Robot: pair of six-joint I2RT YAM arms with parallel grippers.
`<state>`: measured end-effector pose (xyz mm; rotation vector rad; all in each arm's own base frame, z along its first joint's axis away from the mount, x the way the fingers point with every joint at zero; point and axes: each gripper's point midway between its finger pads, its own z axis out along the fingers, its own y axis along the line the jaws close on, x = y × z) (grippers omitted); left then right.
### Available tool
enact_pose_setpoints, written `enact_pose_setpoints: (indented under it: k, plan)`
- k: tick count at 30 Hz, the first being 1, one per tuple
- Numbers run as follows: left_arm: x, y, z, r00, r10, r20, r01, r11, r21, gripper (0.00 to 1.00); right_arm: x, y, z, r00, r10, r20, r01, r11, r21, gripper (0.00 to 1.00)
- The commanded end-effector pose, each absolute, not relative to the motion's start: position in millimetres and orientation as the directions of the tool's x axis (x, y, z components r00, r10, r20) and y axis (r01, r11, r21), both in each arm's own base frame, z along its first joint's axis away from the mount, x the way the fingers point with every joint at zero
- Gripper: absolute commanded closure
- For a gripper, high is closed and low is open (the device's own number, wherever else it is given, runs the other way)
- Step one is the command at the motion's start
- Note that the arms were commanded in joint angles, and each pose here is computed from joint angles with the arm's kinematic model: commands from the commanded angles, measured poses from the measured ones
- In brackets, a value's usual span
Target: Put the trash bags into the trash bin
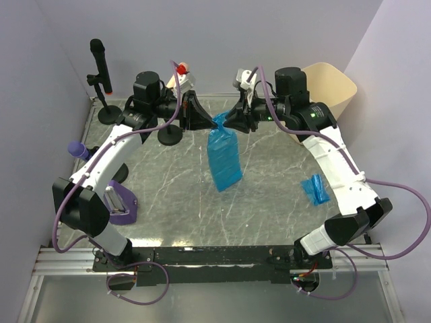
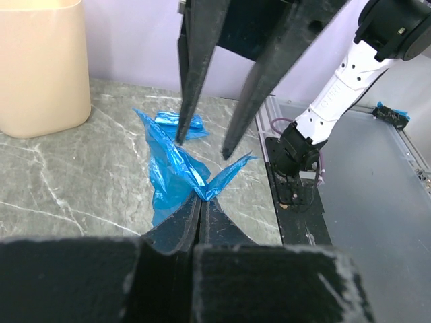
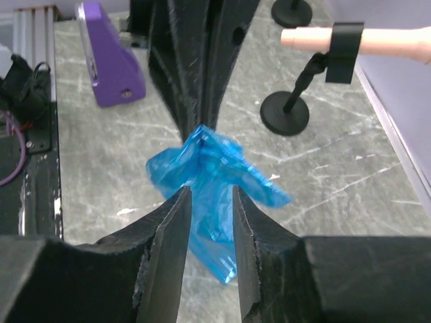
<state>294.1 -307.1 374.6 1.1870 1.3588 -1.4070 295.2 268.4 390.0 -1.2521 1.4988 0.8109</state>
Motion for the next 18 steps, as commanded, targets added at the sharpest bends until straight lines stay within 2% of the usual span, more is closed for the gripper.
enact_pose_setpoints:
  k: [1,10,15,18]
  plan:
    - [293,-307,392,-0.158,0.024,-0.987,0.984,-0.079,-0.159,0.99,267,261,405,0.094,-0.311,-0.946,-0.967,0.198,-0.161,0.61]
    - [294,-309,396,-0.159,0.013,-0.987,0.982,-0.099,-0.160,0.99,278,276,390,0.083,-0.339,-0.937,-0.966,0.203,-0.159,0.58]
    - [293,-308,396,-0.150,0.014,-0.989,0.984,-0.095,-0.150,0.99,297,280,388,0.078,-0.358,-0.931,-0.951,0.254,-0.177,0.65]
    - [294,-308,396,-0.147,0.013,-0.989,0.985,-0.089,-0.147,0.99,301,279,394,0.096,-0.355,-0.930,-0.943,0.267,-0.199,0.76]
